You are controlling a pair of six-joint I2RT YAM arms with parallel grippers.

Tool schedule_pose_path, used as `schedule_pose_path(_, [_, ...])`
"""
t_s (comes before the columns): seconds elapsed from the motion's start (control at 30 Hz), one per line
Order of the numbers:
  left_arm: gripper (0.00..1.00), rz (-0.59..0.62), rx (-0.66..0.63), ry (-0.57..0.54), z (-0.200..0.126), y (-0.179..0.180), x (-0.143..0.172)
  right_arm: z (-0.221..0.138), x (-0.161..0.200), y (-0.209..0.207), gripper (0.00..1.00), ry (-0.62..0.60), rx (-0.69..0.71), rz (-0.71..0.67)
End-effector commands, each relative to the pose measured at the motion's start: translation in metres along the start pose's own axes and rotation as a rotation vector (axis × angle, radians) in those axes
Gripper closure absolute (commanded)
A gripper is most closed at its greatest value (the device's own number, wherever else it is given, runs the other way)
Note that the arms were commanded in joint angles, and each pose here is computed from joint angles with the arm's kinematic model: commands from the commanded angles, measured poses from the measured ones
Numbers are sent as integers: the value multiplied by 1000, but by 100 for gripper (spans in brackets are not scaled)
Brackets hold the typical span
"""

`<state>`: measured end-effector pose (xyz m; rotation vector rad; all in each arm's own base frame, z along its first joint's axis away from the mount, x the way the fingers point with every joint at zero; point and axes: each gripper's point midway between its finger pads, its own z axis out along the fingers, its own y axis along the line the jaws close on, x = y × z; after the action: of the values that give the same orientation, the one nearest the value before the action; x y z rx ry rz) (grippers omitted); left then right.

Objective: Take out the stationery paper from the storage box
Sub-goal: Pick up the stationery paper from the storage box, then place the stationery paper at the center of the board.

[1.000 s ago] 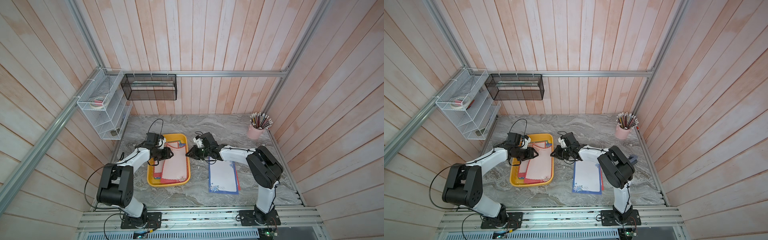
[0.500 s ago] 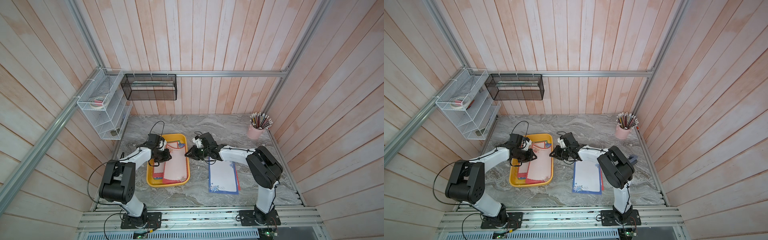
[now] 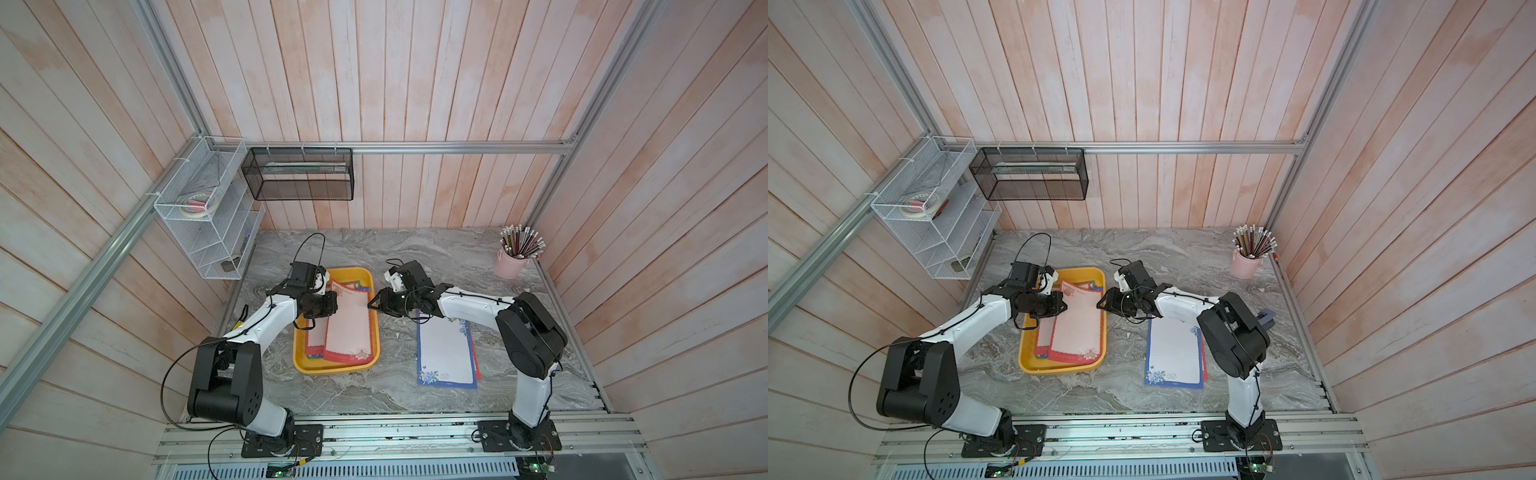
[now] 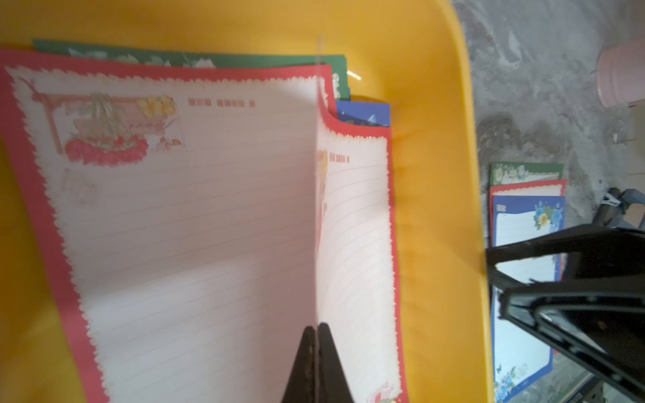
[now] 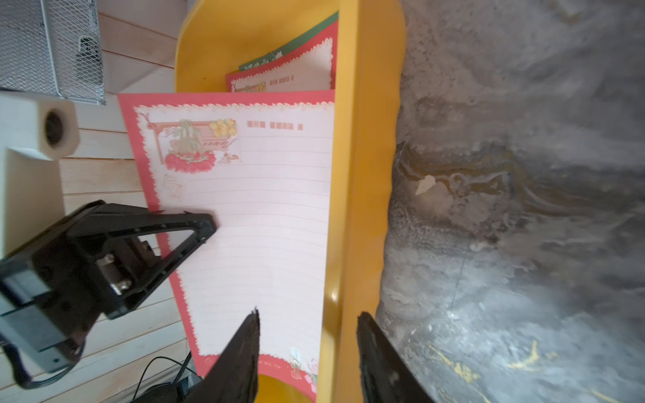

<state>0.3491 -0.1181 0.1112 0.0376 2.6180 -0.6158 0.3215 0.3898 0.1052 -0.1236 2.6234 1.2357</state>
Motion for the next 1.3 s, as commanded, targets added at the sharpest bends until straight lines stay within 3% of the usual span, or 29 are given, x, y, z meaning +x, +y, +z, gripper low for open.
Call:
schedule_pose_path(0.0, [100,41,30,-103,-34,-23,-29,-28,-21,21,47,-91,17,-76])
schedule_pose_path(0.27, [100,149,74,-316,-111,-62,-70,-86,-50,57,42,-271,-5,-213])
schedule_pose_path(0.5, [100,367,230,-645,-212,-124,-91,-171,-65,110,42,-546,-57,-491])
schedule_pose_path(0.67, [100,622,422,-919,-294,-179,-71,-251,-45,154,41,-814,-193,-753])
schedule_pose_path(0.8, [100,814,553,-1100,-344,-208,-37,-310,0,181,36,-1033,-363,-1028])
schedule_pose_path(0.93, [100,933,668,-1138,-370,-227,-11,-345,32,195,23,-1146,-426,-1219])
schedule_pose_path(1.1, [100,1021,833,-1058,-387,-248,8,-359,50,219,21,-1090,-493,-1338])
schedule_pose_path(1.27, [100,1028,915,-1042,-400,-257,12,-369,64,242,21,-1044,-626,-1384])
